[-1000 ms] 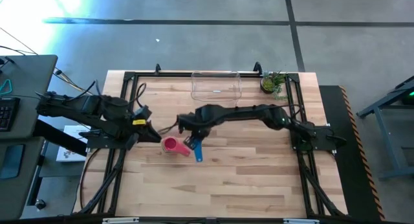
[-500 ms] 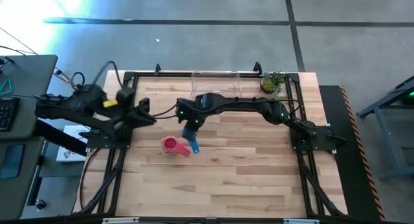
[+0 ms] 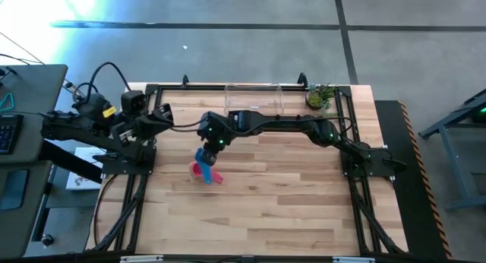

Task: Nest measuring cups in basket
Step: Stack the blue measuring cup on top of the red measuring cup

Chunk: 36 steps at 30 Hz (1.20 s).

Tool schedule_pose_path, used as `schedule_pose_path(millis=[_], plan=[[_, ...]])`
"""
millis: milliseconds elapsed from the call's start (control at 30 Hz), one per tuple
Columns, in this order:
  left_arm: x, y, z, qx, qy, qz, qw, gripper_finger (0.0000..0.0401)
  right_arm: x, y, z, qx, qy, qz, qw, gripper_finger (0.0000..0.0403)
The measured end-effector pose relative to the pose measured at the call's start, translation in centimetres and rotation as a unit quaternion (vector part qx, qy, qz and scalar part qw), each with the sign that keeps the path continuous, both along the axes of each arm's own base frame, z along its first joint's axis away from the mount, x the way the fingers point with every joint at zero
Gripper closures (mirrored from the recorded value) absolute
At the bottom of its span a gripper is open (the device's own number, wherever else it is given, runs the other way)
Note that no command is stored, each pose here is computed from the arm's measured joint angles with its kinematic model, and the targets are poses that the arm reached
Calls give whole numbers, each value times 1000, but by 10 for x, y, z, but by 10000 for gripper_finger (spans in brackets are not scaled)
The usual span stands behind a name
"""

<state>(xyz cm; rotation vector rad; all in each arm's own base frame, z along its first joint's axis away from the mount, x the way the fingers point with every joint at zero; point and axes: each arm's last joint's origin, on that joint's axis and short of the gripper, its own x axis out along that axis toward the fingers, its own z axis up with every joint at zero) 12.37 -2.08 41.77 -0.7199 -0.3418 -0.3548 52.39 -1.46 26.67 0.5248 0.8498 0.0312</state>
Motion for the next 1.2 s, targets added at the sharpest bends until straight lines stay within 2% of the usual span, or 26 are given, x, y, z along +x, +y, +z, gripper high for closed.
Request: schedule_pose_path(millis=[267,433,767,1067,1200], plan=[[0,0,0,-5,2,-2,1000,343,2,14,0,31,12,-94,995,399],[0,0,0,-8,2,-3,1000,343,2,19,-12,52,34,-137,989,399],[0,0,0,-7,3,-3,1000,343,6,23,-28,80,28,-157,984,399],[2,0,-5,16,27,5,999,343,7,30,-28,97,25,-185,978,399],[3,0,-6,17,32,5,999,343,10,38,-36,107,34,-190,975,399]])
